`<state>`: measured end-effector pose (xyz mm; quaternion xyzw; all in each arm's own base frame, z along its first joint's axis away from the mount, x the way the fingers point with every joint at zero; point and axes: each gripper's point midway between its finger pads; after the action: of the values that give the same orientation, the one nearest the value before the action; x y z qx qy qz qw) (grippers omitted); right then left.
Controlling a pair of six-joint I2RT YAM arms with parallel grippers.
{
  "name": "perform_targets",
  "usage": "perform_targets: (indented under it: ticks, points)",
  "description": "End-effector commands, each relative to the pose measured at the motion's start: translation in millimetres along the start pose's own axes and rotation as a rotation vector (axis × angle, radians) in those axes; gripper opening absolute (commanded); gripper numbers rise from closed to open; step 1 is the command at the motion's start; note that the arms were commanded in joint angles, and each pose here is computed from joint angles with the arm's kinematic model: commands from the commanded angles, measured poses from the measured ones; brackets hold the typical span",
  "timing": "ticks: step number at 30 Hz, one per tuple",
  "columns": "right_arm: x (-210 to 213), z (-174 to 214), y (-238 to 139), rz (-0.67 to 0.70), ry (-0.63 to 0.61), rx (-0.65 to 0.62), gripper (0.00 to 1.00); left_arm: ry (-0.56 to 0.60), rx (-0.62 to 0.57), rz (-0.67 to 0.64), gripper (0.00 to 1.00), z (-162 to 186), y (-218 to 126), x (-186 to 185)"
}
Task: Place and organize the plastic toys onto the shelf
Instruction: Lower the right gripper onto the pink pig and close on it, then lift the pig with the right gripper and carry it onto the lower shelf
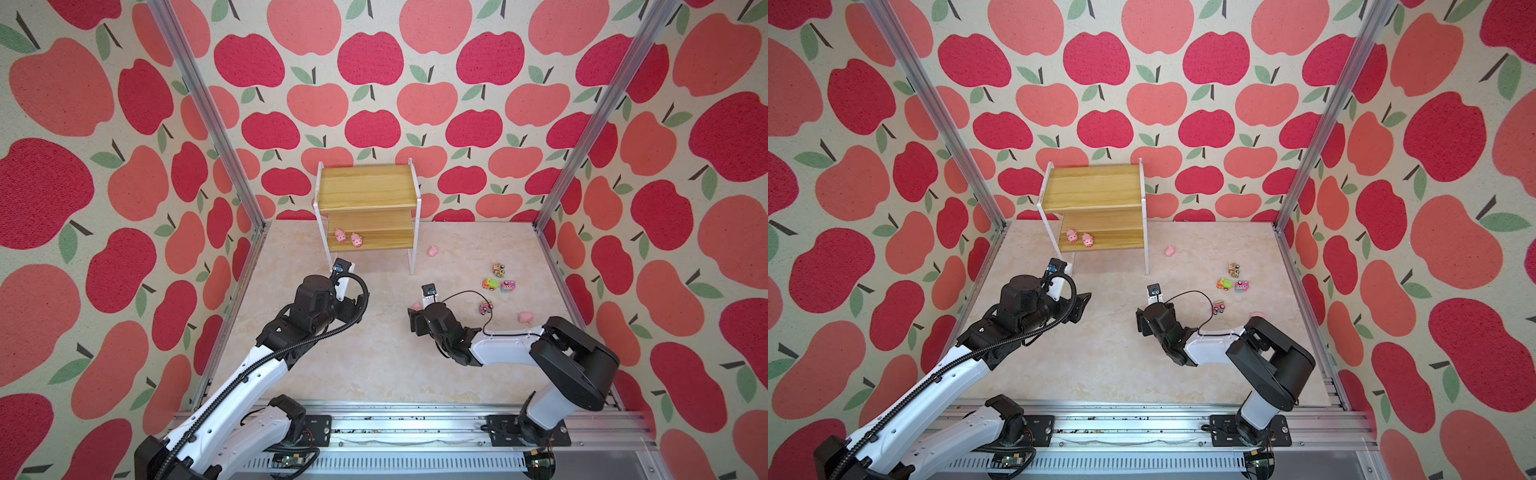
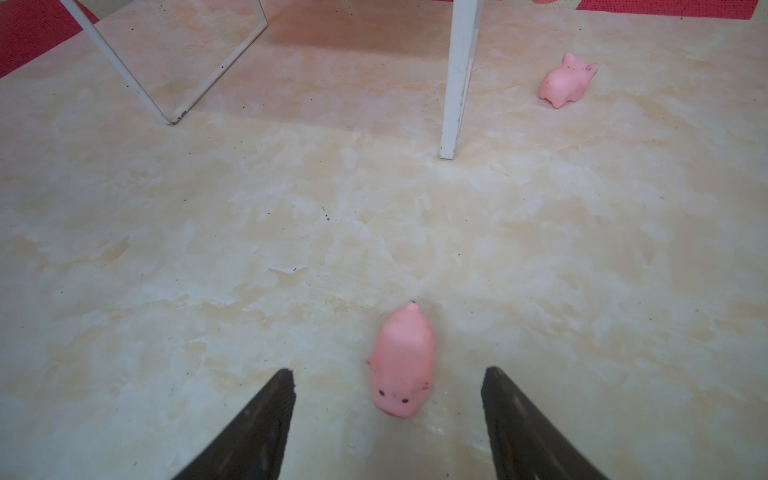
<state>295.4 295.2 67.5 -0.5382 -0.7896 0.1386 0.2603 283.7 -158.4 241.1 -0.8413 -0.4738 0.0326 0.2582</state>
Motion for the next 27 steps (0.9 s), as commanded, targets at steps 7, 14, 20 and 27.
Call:
perform_targets:
  ticks: [7,14,20,27]
  points:
    - [-12.7,16.2,21.4,0.046,0.081,-0.131,0.69,0.008,-0.033,-0.054,0.94,-3.5,-7.5,8.4]
    - [-11.0,15.6,22.4,0.032,0.009,-0.17,0.44,0.01,-0.034,-0.05,0.94,-3.9,-7.5,7.9]
    - [13.6,-5.8,3.0,-0.088,-0.089,-0.184,0.29,-0.019,-0.041,-0.102,0.94,-5.5,-13.9,24.8]
    - [65.4,-23.6,-28.8,-0.345,-0.157,-0.109,0.27,-0.103,-0.043,-0.231,0.93,-3.3,-27.5,67.9]
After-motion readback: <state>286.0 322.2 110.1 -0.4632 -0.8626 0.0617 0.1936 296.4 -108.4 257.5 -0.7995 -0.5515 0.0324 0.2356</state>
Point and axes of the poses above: each gripper's point midway between its finger pads, its own y axis out along the fingers, its own x axis along the line the jaws close on, z = x × y, and after that the axes turned 12 degrees about y, right-handed
